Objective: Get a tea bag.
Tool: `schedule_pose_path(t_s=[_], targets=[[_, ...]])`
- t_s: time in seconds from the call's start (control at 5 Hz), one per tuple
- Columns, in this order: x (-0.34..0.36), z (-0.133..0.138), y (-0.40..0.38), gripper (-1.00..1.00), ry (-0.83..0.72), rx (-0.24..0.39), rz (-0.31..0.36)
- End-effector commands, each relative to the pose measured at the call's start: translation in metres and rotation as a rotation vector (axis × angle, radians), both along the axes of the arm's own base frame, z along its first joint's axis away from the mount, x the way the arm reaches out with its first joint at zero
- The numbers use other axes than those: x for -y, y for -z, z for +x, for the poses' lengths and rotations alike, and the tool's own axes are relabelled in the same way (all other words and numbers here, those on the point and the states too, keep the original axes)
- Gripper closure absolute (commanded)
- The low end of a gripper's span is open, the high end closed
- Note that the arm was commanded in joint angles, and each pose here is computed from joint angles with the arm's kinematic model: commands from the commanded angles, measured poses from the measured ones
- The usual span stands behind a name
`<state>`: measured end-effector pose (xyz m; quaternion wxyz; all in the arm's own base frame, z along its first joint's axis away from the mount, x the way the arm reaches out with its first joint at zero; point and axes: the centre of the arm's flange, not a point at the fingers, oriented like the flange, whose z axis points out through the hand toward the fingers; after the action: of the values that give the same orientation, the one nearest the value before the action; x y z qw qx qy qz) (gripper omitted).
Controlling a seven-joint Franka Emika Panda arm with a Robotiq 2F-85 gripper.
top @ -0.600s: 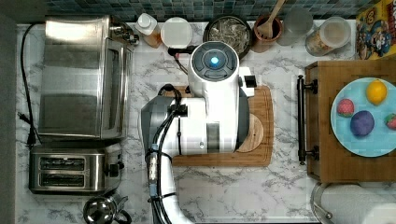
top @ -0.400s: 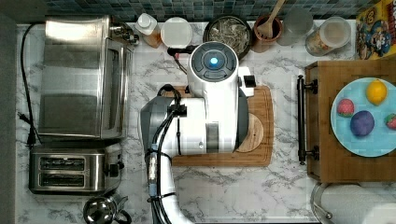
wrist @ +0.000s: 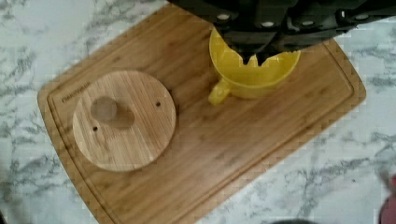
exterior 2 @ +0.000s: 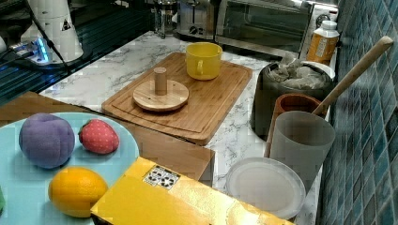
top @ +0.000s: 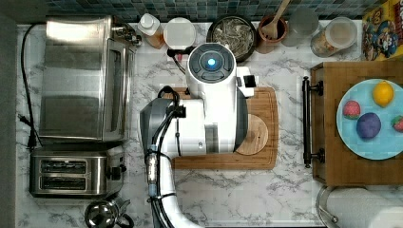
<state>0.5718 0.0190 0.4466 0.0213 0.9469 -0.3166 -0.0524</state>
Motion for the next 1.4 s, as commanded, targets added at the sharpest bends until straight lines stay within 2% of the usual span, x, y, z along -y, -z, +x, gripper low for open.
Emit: schedule_pose_path(t_s=[0.2, 0.4, 0.6, 0.8, 1.0, 1.2, 1.4], targets=[[0.020, 0.050, -0.034, 1.00, 0.061, 0.276, -0.100], [0.037, 0.062, -0.048, 1.00, 0.135, 0.360, -0.082], [0.046, 0.066, -0.063, 1.00, 0.184, 0.455, -0.100], [0.047, 0.076, -0.058, 0.02, 0.219, 0.477, -0.134], [0.046, 0.092, -0.043, -1.00, 0.208, 0.434, -0.146], [0.045, 0.103, -0.034, -1.00, 0.204, 0.433, -0.137], [0.043, 0.119, -0.023, -1.00, 0.208, 0.415, -0.161]])
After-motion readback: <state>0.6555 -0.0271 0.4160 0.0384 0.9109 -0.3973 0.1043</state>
